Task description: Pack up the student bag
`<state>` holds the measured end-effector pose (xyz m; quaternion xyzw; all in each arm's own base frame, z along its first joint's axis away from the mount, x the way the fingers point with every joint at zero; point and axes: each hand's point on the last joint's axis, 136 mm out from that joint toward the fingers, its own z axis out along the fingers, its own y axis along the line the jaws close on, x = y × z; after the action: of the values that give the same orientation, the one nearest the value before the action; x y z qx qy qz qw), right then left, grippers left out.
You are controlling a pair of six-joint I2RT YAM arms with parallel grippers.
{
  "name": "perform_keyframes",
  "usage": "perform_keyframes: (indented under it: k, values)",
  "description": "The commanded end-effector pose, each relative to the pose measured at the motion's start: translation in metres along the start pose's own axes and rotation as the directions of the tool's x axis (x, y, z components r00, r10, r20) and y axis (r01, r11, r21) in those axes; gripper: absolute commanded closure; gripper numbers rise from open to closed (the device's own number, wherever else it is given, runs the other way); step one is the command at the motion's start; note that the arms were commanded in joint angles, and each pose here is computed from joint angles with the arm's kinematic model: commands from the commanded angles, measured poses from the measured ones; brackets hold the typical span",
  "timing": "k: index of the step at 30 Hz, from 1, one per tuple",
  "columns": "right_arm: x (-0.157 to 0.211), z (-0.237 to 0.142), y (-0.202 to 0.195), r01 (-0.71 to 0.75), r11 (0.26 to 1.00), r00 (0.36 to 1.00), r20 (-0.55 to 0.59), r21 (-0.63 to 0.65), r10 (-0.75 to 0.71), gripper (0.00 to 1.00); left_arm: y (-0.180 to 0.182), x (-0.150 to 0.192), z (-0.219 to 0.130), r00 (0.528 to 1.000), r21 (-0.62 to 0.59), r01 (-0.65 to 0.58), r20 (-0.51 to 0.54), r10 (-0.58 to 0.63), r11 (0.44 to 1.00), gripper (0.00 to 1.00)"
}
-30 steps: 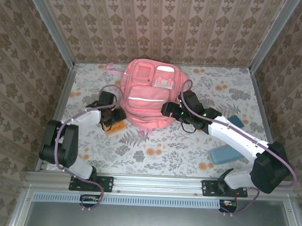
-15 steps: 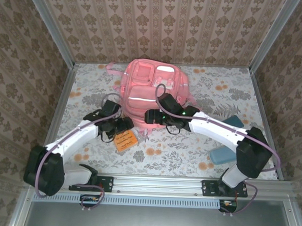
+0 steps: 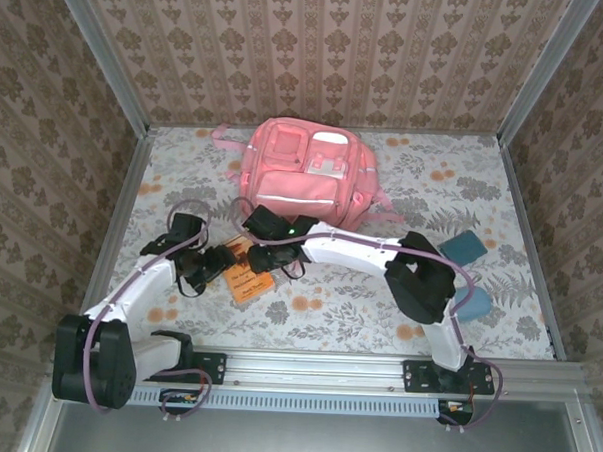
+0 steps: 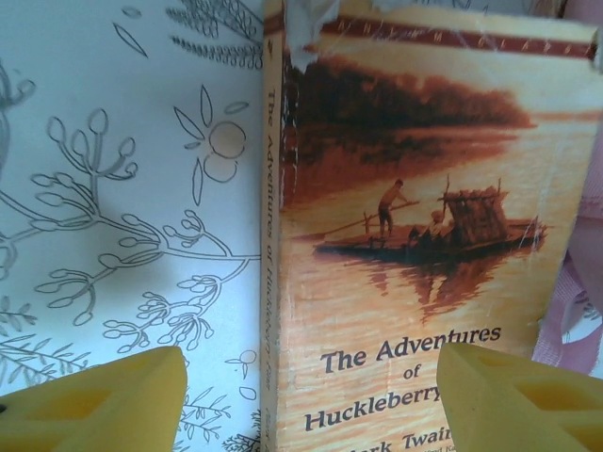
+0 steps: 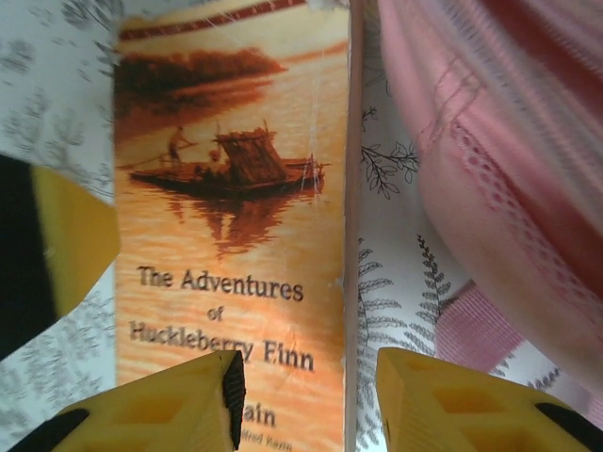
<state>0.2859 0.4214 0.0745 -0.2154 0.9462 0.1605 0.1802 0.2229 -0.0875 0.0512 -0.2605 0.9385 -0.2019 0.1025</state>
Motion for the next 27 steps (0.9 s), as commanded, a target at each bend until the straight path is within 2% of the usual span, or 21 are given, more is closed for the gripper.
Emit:
perform_keyframes:
  k: [1,11,17,21,27]
  values:
    - [0.007,0.011,-0.016,0.028,0.996,0.998,-0.054,0.086,-0.024,0.57,-0.006,0.006,0.006,0.999,0.061,0.017,-0.033,-0.016,0.998,0.3]
    - [0.025,0.042,-0.022,-0.008,0.999,0.988,-0.156,0.036,0.013,0.56,-0.006,0.015,0.023,0.995,0.095,0.032,-0.095,-0.023,0.995,0.33]
    - [0.033,0.05,-0.014,-0.069,0.995,0.976,-0.213,-0.074,0.052,0.54,-0.017,0.019,0.028,0.992,0.165,0.023,-0.127,-0.002,0.986,0.32]
    - [0.026,0.041,-0.001,-0.115,0.978,0.971,-0.228,-0.174,0.073,0.54,-0.013,0.02,0.03,0.991,0.148,0.024,-0.133,-0.004,0.989,0.46]
    - [0.005,0.007,0.018,-0.106,0.961,0.982,-0.181,-0.254,0.06,0.64,-0.002,0.022,0.033,0.991,0.091,0.031,-0.135,-0.019,0.995,0.52]
